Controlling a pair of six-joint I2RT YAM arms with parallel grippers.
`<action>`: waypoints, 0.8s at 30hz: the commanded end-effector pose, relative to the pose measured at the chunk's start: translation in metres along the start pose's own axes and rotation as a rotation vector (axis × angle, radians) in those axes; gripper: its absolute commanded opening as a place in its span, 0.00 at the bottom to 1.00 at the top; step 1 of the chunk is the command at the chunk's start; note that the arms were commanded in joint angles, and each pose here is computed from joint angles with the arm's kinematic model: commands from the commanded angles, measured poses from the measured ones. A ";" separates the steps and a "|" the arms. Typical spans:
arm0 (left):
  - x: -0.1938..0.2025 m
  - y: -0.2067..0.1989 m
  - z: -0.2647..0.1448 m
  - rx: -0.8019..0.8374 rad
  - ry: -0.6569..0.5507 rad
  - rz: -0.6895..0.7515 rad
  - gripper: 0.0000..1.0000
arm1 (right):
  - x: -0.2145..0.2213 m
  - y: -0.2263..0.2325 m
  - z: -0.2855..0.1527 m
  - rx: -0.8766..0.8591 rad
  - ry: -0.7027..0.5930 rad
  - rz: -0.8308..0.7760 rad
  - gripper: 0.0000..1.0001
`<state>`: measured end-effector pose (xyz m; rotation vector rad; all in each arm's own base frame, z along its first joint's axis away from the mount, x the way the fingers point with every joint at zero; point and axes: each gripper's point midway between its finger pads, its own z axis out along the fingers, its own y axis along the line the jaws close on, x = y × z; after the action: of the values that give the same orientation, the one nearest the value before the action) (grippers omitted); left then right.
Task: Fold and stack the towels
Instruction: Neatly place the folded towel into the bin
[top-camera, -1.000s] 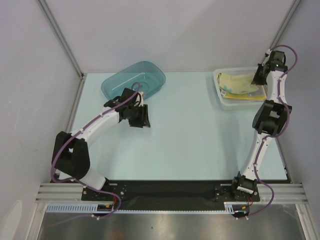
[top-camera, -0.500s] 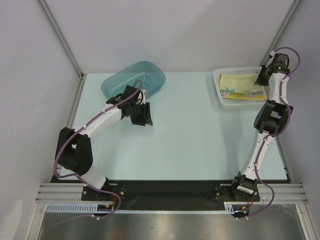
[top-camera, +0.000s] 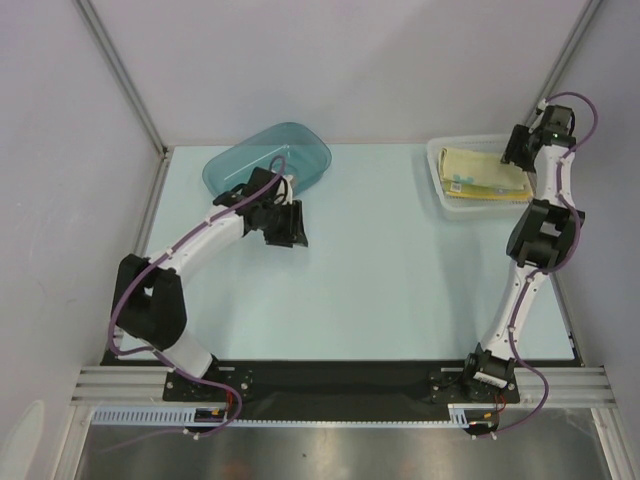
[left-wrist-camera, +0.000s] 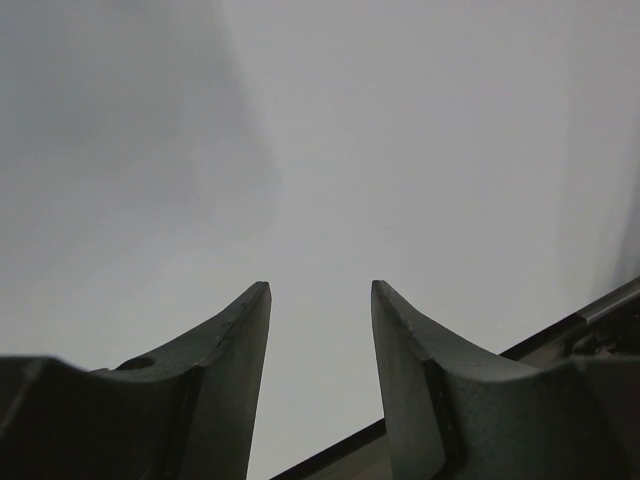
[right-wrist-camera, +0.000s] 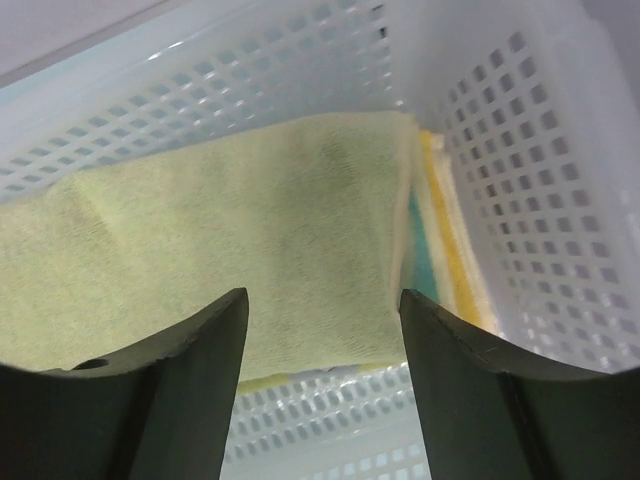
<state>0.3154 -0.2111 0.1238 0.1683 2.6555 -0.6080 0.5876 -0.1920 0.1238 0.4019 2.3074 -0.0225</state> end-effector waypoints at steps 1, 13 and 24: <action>-0.032 -0.023 -0.030 0.057 -0.134 0.058 0.51 | -0.040 0.028 -0.038 -0.021 -0.121 -0.010 0.67; -0.054 -0.059 -0.075 0.233 -0.357 0.144 0.53 | 0.013 0.096 -0.019 -0.180 0.026 -0.011 0.44; -0.056 -0.072 -0.150 0.283 -0.603 0.191 0.56 | 0.002 0.130 -0.093 -0.179 0.023 -0.013 0.55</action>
<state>0.3016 -0.2171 0.2543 0.2566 2.1000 -0.8259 0.5731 -0.0563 0.1153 0.2863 2.4267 0.2269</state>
